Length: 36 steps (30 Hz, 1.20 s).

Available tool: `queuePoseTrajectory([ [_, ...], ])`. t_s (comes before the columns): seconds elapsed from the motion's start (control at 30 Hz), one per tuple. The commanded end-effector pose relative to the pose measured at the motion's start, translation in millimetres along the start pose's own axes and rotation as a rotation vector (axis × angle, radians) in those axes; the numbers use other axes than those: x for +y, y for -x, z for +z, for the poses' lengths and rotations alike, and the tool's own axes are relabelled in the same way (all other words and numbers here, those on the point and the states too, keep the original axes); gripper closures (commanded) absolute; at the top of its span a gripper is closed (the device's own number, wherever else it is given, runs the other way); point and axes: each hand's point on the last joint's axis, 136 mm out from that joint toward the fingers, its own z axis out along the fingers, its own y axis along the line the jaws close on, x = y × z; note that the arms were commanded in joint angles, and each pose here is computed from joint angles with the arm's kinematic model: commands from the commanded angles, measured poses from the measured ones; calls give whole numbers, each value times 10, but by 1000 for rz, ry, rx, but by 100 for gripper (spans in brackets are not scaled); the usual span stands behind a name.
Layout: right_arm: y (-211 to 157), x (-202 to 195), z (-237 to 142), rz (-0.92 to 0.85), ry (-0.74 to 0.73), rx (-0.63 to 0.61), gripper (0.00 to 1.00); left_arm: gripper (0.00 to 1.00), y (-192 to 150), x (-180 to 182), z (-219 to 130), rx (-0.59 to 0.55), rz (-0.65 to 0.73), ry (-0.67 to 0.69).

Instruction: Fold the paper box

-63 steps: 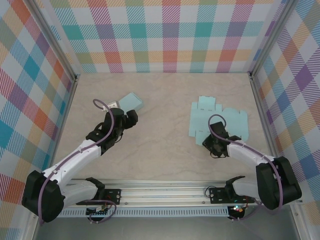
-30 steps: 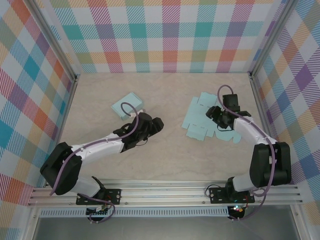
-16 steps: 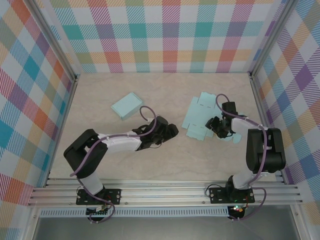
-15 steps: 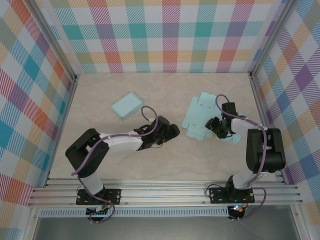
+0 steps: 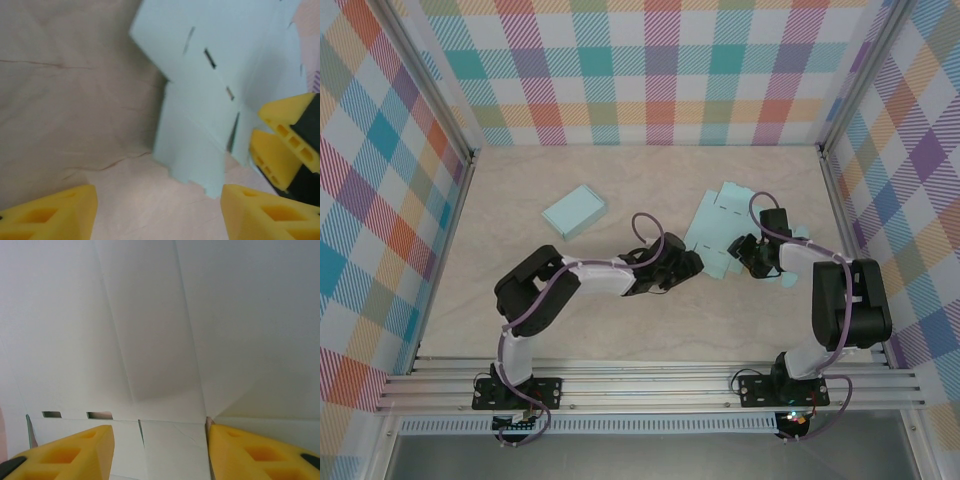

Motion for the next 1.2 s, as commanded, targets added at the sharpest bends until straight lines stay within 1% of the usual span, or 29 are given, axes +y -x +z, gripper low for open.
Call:
queuePoseTrajectory([
  [0.0, -314, 110, 170, -6, 67, 114, 48, 41, -59, -57, 182, 18, -20, -26],
  [0.2, -322, 122, 185, -5, 78, 117, 47, 47, -68, -109, 370, 33, -23, -36],
  [0.33, -316, 139, 178, -8, 86, 116, 47, 58, -43, -153, 443, 22, -10, -43],
  [0.43, -323, 143, 166, -9, 92, 116, 47, 72, 32, -168, 447, -11, 27, -20],
  [0.5, -319, 170, 140, -17, 102, 115, 48, 82, 88, -139, 422, -35, 66, 25],
  [0.53, -322, 189, 120, -26, 109, 114, 47, 87, 136, -127, 395, -54, 90, 50],
  [0.57, -322, 206, 92, -34, 116, 112, 47, 95, 179, -114, 363, -72, 115, 75],
  [0.6, -317, 236, 58, -45, 126, 108, 47, 100, 226, -107, 324, -92, 135, 93],
  [0.7, -302, 351, -94, -90, 164, 96, 44, 100, 378, -74, 150, -160, 215, 163],
  [0.8, -296, 486, -298, -151, 207, 78, 37, 100, 563, -52, -98, -241, 338, 243],
  [0.9, -301, 664, -565, -235, 262, 46, 30, 100, 720, -51, -398, -309, 492, 308],
  [1.0, -326, 876, -891, -331, 337, 7, 21, 100, 851, -92, -705, -369, 637, 341],
  [1.07, -348, 1046, -1163, -399, 402, -33, 12, 100, 915, -125, -888, -393, 723, 344],
  [1.17, -365, 1250, -1548, -484, 475, -86, 0, 100, 986, -186, -1108, -407, 824, 309],
])
